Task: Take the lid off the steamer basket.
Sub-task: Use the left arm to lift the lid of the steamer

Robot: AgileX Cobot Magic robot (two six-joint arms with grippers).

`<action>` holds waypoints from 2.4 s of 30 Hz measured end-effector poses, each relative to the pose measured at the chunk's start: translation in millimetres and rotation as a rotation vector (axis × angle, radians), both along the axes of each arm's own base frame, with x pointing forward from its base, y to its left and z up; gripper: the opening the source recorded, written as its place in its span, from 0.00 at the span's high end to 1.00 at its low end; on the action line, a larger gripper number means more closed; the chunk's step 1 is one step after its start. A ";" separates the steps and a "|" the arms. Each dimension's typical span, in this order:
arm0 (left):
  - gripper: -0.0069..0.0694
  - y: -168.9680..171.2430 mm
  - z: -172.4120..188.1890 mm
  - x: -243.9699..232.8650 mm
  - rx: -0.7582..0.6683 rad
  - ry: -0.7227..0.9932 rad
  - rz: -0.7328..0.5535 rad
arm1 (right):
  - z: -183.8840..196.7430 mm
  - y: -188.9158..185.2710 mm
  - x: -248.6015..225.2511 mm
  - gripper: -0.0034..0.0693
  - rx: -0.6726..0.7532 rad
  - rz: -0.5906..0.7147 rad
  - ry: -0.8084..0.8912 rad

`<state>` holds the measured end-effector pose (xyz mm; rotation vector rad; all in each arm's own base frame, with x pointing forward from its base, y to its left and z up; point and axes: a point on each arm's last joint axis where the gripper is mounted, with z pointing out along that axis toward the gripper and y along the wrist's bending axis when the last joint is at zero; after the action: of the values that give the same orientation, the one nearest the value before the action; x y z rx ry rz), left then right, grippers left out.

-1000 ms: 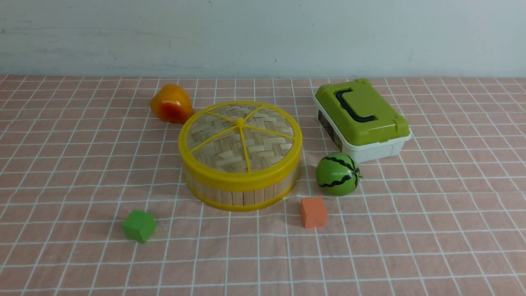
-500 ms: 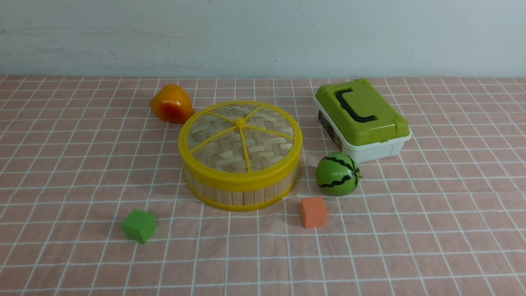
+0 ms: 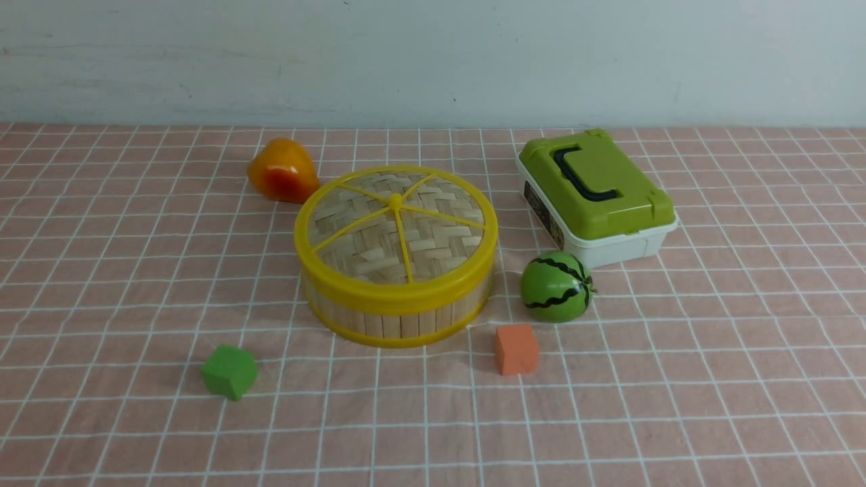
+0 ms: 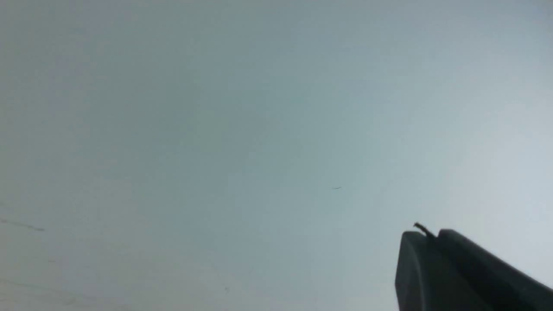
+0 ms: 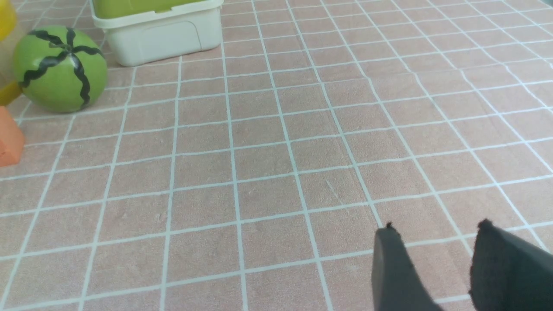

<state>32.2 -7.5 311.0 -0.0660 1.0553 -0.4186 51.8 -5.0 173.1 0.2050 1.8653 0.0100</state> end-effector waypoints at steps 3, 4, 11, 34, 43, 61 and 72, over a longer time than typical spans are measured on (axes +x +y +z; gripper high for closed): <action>0.93 0.6 23.0 9.0 0.054 0.101 0.042 | 0.0 0.0 0.0 0.62 0.000 0.000 0.000; 0.93 0.4 32.3 16.7 0.071 0.164 0.054 | 0.0 0.0 0.0 0.62 0.000 0.000 0.000; 0.93 -9.6 33.5 95.7 0.129 0.443 0.051 | 0.0 0.0 0.0 0.62 0.000 0.000 0.000; 0.93 -91.4 31.8 304.6 0.292 1.412 -0.239 | 0.0 0.0 0.0 0.62 0.000 0.000 0.000; 0.93 -152.3 27.8 370.7 0.442 1.387 -0.305 | 0.0 0.0 0.0 0.62 0.000 0.000 0.000; 0.49 -188.4 -36.4 432.9 0.564 1.404 -0.269 | 0.0 0.0 0.0 0.62 0.000 0.000 0.000; 0.50 -208.5 -43.5 429.5 0.691 1.354 -0.200 | 0.0 0.0 0.0 0.62 0.000 0.000 0.000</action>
<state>461.7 -215.9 267.5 0.4385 2.5063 -0.1162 51.8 -5.0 173.1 0.2050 1.8653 0.0100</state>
